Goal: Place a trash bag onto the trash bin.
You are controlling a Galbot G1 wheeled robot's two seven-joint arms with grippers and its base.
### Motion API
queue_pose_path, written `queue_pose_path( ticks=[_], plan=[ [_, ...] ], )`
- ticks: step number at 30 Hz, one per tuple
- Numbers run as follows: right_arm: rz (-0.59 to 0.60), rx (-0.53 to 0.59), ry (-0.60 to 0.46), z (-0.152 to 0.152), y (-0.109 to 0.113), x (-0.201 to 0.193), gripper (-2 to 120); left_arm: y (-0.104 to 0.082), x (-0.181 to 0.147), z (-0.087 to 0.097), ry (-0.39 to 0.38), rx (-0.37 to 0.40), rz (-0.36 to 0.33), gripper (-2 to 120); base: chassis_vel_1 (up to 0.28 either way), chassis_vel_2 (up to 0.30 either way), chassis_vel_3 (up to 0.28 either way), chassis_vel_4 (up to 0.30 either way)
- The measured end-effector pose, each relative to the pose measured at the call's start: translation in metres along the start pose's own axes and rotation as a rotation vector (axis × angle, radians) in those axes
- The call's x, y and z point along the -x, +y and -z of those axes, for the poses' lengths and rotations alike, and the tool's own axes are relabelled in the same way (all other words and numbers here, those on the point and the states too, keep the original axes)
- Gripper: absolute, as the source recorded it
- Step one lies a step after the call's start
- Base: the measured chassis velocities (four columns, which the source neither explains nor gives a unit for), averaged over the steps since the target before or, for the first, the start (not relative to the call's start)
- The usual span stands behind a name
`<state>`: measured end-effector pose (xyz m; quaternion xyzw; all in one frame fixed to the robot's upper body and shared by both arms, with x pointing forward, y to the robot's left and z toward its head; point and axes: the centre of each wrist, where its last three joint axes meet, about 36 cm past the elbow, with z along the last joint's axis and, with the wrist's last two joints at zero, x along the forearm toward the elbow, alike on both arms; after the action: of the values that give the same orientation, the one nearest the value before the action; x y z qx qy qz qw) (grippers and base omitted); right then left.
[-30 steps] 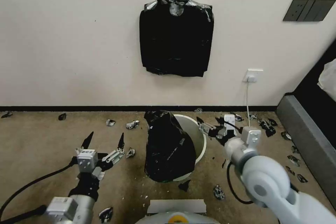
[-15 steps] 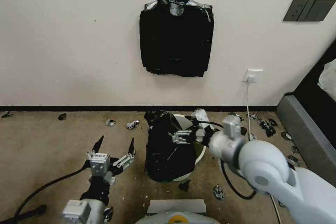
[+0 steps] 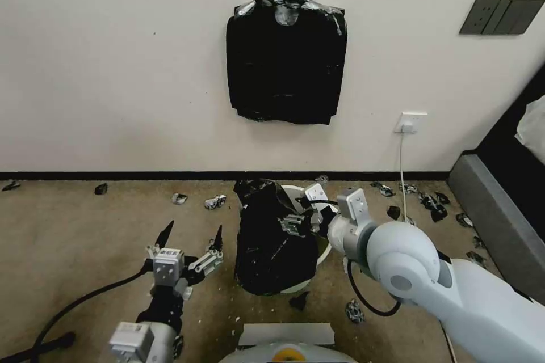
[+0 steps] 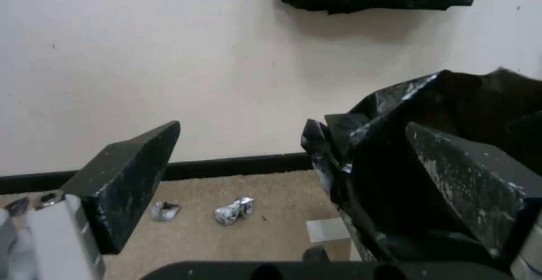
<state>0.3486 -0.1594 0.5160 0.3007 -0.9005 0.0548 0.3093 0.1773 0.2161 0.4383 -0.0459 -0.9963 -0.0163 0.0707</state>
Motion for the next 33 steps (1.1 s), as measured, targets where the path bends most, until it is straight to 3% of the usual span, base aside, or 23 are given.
queue_pose_path(
  ticks=[7, 10, 13, 24, 31, 33],
  plan=[
    [-0.014, -0.008, 0.01, -0.001, -0.003, 0.004, 24, 0.001, 0.006, 0.003, 0.04, 0.014, 0.011, 100, 0.0, 0.0, 0.0, 0.0],
    [-0.019, -0.012, 0.011, -0.002, -0.003, 0.005, 14, -0.007, 0.009, 0.005, 0.085, 0.01, 0.016, 100, 0.0, 0.0, 0.0, 0.0],
    [-0.026, -0.013, 0.014, -0.003, -0.004, 0.004, 0, -0.022, 0.017, 0.009, 0.142, -0.043, -0.004, 100, 0.0, 0.0, 0.0, 0.0],
    [-0.028, -0.016, 0.018, -0.008, -0.006, 0.003, 0, -0.048, 0.058, -0.006, 0.238, -0.087, -0.024, 100, 0.0, 0.0, 0.0, 0.0],
    [-0.037, -0.014, 0.011, -0.007, -0.011, 0.001, 0, -0.07, 0.118, -0.004, 0.331, -0.122, -0.049, 100, 0.0, 0.0, 0.0, 0.0],
    [-0.039, -0.013, 0.01, -0.007, -0.011, 0.001, 0, -0.078, 0.133, -0.002, 0.397, -0.119, -0.043, 100, 0.0, 0.0, 0.0, 0.0]
  ],
)
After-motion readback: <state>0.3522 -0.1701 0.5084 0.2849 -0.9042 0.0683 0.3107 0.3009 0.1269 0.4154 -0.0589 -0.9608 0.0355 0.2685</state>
